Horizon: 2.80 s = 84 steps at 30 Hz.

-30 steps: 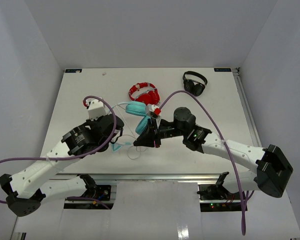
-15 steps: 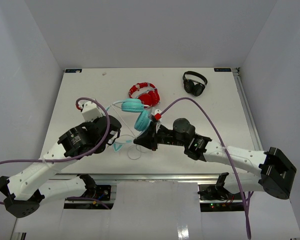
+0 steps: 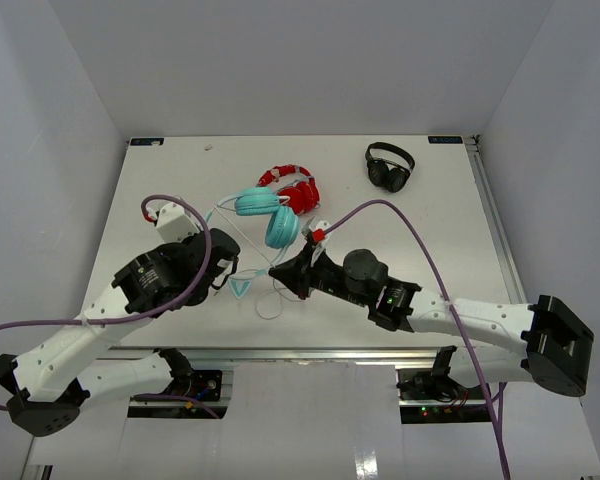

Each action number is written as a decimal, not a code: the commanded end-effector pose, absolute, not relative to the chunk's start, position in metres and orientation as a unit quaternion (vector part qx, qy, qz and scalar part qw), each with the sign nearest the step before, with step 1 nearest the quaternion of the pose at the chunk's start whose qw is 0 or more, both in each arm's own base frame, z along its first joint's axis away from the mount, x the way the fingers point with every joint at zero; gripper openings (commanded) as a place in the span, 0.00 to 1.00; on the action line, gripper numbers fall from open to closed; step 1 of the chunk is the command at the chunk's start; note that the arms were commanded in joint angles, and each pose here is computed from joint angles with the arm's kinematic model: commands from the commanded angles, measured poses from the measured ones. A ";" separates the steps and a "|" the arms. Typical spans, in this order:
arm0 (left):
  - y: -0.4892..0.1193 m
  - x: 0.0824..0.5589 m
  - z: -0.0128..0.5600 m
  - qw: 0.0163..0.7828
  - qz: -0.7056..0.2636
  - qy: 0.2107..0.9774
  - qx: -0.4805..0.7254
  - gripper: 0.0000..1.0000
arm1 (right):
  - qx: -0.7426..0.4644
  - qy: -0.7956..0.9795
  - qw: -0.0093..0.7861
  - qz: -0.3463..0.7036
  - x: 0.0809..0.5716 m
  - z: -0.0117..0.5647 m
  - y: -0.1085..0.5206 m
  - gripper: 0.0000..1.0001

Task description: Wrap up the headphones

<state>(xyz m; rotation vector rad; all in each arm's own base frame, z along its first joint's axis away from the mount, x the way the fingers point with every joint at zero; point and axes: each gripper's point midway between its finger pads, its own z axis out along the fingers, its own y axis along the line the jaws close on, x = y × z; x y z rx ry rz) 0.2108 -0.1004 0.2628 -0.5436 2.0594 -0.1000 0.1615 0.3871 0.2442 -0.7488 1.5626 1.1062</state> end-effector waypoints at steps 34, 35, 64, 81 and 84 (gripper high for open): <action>-0.122 0.223 0.283 0.455 -0.064 0.823 -0.333 0.00 | -0.214 0.692 0.621 0.300 0.224 0.188 0.363 0.36; -0.122 0.223 0.283 0.455 -0.064 0.823 -0.333 0.00 | -0.215 0.687 0.623 0.304 0.223 0.190 0.364 0.37; -0.129 0.216 0.301 0.446 -0.136 0.816 -0.341 0.00 | -0.327 0.506 0.711 0.364 0.180 0.206 0.368 0.57; -0.139 0.212 0.298 0.434 -0.173 0.818 -0.335 0.00 | -0.334 0.470 0.741 0.345 0.197 0.214 0.397 0.56; -0.138 0.211 0.298 0.434 -0.178 0.817 -0.334 0.00 | -0.324 0.468 0.745 0.348 0.200 0.216 0.399 0.54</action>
